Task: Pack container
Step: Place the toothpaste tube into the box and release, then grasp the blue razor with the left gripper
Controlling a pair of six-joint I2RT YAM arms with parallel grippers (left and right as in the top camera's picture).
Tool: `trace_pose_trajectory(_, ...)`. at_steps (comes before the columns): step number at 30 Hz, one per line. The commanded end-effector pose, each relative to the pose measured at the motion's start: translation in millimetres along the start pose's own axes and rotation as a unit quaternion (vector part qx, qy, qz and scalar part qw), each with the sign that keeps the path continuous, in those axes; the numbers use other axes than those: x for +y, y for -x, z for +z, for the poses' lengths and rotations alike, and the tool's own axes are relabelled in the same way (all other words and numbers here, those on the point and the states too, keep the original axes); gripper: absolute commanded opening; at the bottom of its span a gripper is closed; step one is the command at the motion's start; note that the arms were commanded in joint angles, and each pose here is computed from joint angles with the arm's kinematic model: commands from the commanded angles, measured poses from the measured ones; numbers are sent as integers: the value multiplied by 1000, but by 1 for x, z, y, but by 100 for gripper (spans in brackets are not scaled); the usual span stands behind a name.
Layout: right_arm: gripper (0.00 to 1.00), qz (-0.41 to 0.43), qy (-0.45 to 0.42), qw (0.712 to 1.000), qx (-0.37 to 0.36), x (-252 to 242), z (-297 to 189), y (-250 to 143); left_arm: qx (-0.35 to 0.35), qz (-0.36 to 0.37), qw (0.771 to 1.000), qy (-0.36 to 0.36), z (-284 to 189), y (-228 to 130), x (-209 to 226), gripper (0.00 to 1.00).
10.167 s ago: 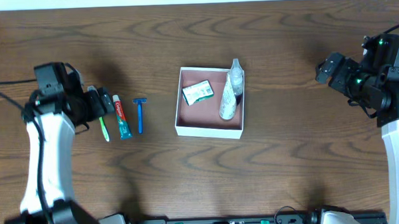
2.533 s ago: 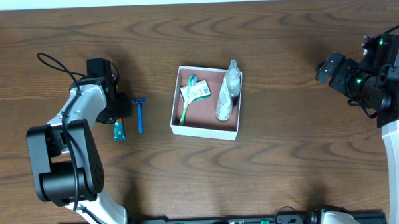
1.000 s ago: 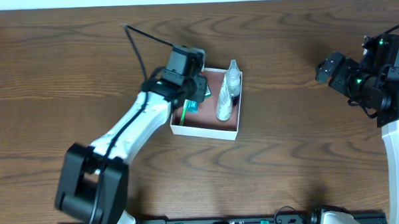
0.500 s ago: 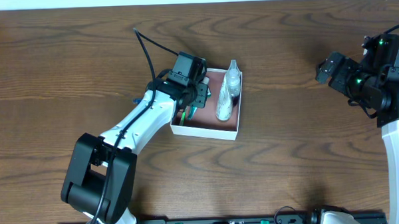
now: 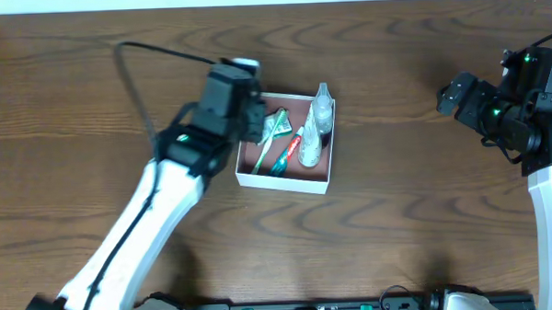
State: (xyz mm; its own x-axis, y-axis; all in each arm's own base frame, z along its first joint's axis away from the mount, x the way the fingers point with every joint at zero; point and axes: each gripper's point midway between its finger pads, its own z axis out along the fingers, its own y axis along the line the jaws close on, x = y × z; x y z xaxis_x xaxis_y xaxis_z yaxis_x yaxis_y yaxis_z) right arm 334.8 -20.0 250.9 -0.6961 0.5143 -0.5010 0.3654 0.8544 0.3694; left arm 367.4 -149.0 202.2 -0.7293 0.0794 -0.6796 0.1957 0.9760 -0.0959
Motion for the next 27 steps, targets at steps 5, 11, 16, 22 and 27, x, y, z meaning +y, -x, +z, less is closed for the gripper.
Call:
trace_pose_trajectory(5,99,7,0,1000,-1,-1,-1,1,108,-79,978,163,11,-50,120,49)
trace_pose_trajectory(11,99,7,0,1000,-1,-1,-1,1,226,-105,963,106,60,-103,137,49)
trace_pose_trajectory(16,99,7,0,1000,-1,-1,-1,1,283,-102,948,102,91,-137,144,49)
trace_pose_trajectory(22,99,7,0,1000,-1,-1,-1,1,315,-100,939,96,104,-157,143,39)
trace_pose_trajectory(27,99,7,0,1000,-1,-1,-1,1,316,-100,938,96,105,-158,144,40)
